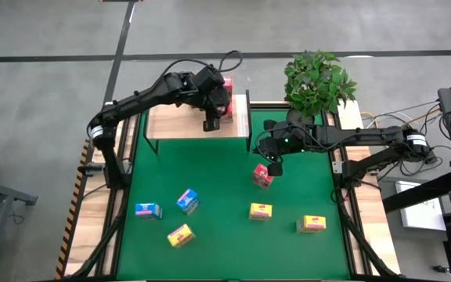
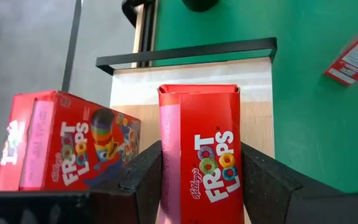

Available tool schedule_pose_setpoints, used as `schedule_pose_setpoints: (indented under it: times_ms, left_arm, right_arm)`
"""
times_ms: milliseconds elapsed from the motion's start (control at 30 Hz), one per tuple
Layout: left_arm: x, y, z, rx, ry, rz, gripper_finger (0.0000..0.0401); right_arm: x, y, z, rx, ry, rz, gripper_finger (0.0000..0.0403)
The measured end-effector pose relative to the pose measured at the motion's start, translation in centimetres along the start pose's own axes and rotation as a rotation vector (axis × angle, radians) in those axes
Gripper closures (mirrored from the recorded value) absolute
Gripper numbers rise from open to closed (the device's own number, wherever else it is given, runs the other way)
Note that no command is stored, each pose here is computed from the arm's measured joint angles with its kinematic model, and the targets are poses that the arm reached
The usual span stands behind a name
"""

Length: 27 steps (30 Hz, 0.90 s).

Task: Stack cereal on shelf
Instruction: Put the left red cereal on the shelf

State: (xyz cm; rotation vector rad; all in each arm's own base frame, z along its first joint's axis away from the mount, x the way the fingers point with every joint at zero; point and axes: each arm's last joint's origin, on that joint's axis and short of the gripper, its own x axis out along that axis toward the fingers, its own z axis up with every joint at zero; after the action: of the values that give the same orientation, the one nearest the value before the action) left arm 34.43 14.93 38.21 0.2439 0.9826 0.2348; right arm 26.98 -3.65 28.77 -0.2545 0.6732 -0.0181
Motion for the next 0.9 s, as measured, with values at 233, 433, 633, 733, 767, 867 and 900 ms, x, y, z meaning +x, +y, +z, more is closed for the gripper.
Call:
schedule_pose_setpoints:
  times_ms: [233,433,633,733,767,867,900]
  left_arm:
    - [0.5,1.1,0.6,-0.012,0.045,-0.007,0.0235]
    - [0.6,2.2,0.5,-0.034,0.047,0.008,0.0235]
    - [0.9,2.5,0.3,-0.043,0.040,-0.022,0.0235]
    - [0.9,2.4,0.3,-0.043,0.033,-0.049,0.0235]
    - [0.9,2.4,0.3,-0.043,0.033,-0.049,0.0235]
    - [1.0,2.4,0.2,-0.044,0.038,-0.051,0.0235]
    - [1.1,2.4,0.1,-0.044,0.040,-0.051,0.0235]
  right_arm:
    - [0.0,0.0,0.0,0.000,0.000,0.000,0.0390]
    - [0.0,0.0,0.0,0.015,0.000,0.000,0.0390]
    - [0.0,0.0,0.0,0.016,0.000,0.000,0.0390]
    - [0.0,0.0,0.0,0.016,0.000,0.000,0.0390]
    - [0.0,0.0,0.0,0.016,0.000,0.000,0.0390]
    - [0.0,0.0,0.0,0.017,0.000,0.000,0.0390]
    - [0.0,0.0,0.0,0.017,0.000,0.000,0.0390]
